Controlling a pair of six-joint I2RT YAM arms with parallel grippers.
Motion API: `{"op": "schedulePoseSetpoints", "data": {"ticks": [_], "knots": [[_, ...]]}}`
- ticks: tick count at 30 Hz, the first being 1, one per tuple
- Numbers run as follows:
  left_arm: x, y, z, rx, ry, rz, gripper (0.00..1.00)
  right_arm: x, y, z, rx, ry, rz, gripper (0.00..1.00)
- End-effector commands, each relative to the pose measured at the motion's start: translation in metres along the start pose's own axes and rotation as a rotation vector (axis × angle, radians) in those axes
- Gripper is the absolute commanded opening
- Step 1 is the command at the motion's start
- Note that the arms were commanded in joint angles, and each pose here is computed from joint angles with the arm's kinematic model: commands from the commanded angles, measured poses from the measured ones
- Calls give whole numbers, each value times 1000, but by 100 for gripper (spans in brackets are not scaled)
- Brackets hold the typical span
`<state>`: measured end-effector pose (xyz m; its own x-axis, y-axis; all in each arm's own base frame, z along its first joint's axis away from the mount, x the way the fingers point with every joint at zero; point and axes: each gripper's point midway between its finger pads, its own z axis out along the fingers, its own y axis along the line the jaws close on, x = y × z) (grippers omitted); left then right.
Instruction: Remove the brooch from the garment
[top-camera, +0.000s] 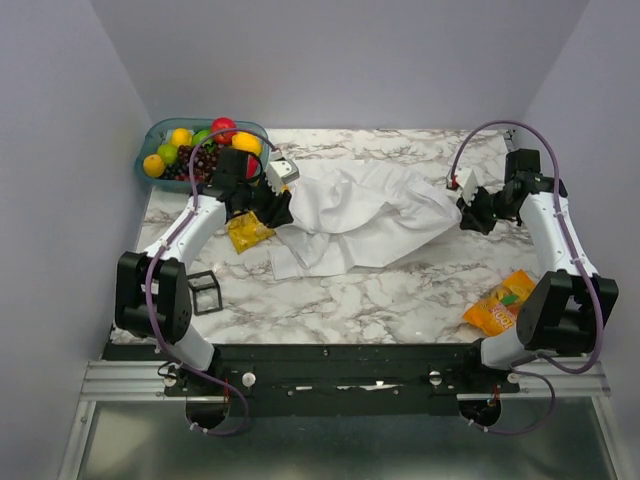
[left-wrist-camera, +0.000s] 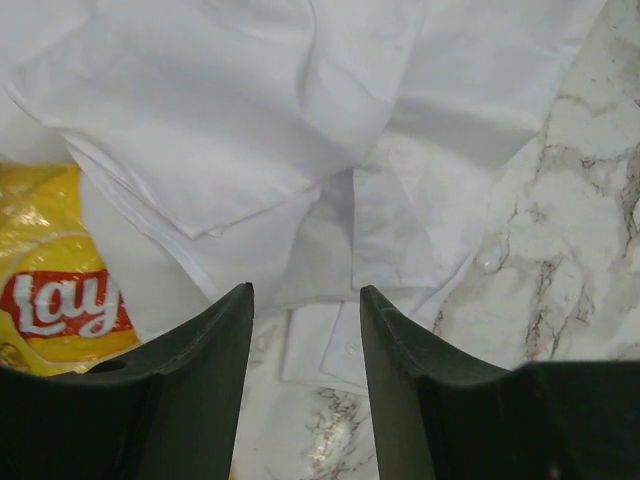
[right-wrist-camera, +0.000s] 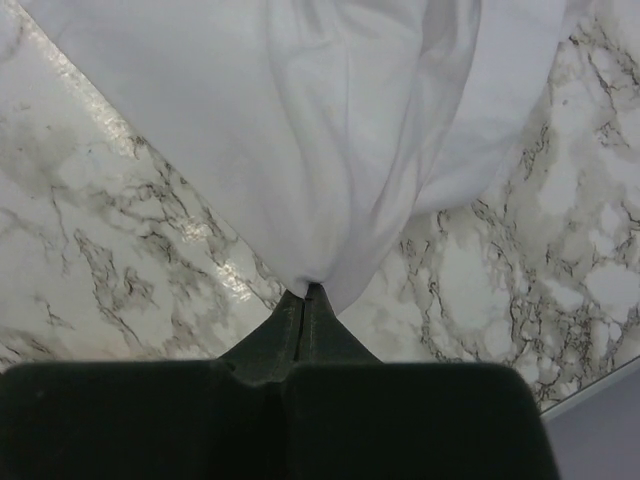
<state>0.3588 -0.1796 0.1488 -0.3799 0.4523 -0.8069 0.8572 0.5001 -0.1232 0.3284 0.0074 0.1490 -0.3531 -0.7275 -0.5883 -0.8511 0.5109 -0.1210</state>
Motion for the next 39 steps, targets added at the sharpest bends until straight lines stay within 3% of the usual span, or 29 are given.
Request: {"op": "schedulePoseSetpoints", "data": {"ticks": [1, 7, 12, 20, 24, 27, 28, 29, 30, 31, 32, 33, 39], "knots": [[-49, 20, 10, -33, -84, 287, 56, -19, -25, -7, 49, -32, -26, 1], [-36, 4, 45, 73, -11, 661, 54, -38, -39, -11, 54, -83, -12, 1], [-33, 3, 74, 55, 21, 752, 50, -43, -38, -11, 29, -101, 6, 1], [2, 32, 37, -61, 168, 813, 51, -54, -41, -15, 35, -139, 37, 2], [-6, 56, 32, -180, 160, 684, 51, -57, -45, -14, 46, -149, 55, 2], [-18, 82, 25, -277, 125, 408, 53, -59, -46, -14, 50, -161, 69, 2], [-41, 89, 18, -310, 65, 254, 54, -60, -46, -15, 52, -162, 73, 2], [-31, 106, 17, -319, 76, 133, 55, -60, -46, -14, 50, -160, 74, 2], [-23, 104, 15, -289, 95, 3, 55, -60, -46, -15, 54, -163, 74, 2], [-44, 108, 10, -264, 41, -64, 56, -60, -46, -15, 55, -162, 76, 2], [-33, 113, 11, -239, 42, -231, 56, -60, -46, -16, 57, -163, 76, 2], [-30, 108, 10, -209, 48, -304, 56, -60, -45, -15, 53, -164, 76, 2], [-18, 90, 16, -136, 45, -504, 57, -62, -47, -17, 61, -169, 84, 2]]}}
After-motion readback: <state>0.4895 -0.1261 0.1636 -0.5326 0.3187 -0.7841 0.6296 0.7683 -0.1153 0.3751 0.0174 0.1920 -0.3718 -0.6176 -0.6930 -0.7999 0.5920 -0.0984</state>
